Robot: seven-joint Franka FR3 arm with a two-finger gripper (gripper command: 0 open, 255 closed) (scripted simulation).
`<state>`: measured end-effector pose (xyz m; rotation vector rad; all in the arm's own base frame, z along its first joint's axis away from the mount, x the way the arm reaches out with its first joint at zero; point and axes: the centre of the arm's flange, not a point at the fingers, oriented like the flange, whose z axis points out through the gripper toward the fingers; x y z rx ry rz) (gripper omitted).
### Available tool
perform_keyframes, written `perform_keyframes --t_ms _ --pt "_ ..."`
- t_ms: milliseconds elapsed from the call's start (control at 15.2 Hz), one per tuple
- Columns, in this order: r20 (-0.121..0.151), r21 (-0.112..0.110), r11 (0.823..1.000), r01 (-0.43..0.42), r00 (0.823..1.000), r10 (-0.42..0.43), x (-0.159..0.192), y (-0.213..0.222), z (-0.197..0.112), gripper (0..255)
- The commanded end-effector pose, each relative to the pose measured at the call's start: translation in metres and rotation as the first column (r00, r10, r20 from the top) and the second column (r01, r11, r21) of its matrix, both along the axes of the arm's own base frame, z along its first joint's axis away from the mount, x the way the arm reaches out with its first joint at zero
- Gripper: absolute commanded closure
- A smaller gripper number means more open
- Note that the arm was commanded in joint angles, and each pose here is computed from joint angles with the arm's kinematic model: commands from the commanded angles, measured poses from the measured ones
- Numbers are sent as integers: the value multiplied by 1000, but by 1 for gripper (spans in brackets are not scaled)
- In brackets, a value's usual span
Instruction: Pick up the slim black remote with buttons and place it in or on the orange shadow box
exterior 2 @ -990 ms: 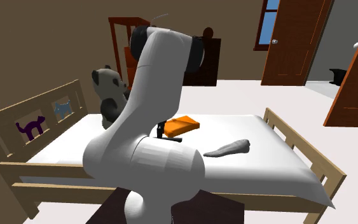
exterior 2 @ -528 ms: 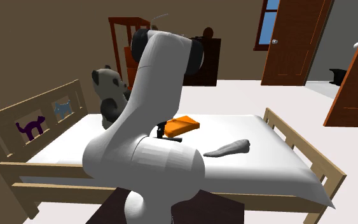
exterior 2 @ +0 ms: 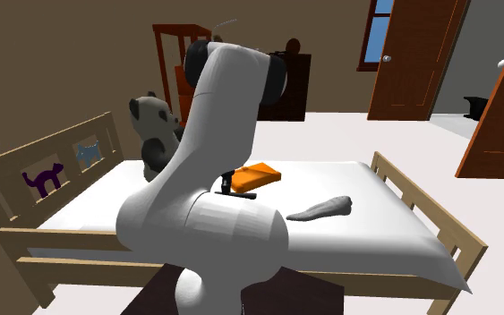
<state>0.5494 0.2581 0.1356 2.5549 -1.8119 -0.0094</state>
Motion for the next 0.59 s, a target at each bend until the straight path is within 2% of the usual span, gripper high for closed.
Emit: perform_keyframes --t_ms 0,198,528 --pt "-8 -3 1000 0 1000 0 -2 -1 -3 255" --pt "-8 -3 1000 0 1000 0 -1 -1 -3 255" --pt "-8 -3 1000 0 1000 0 -1 -1 23 255"
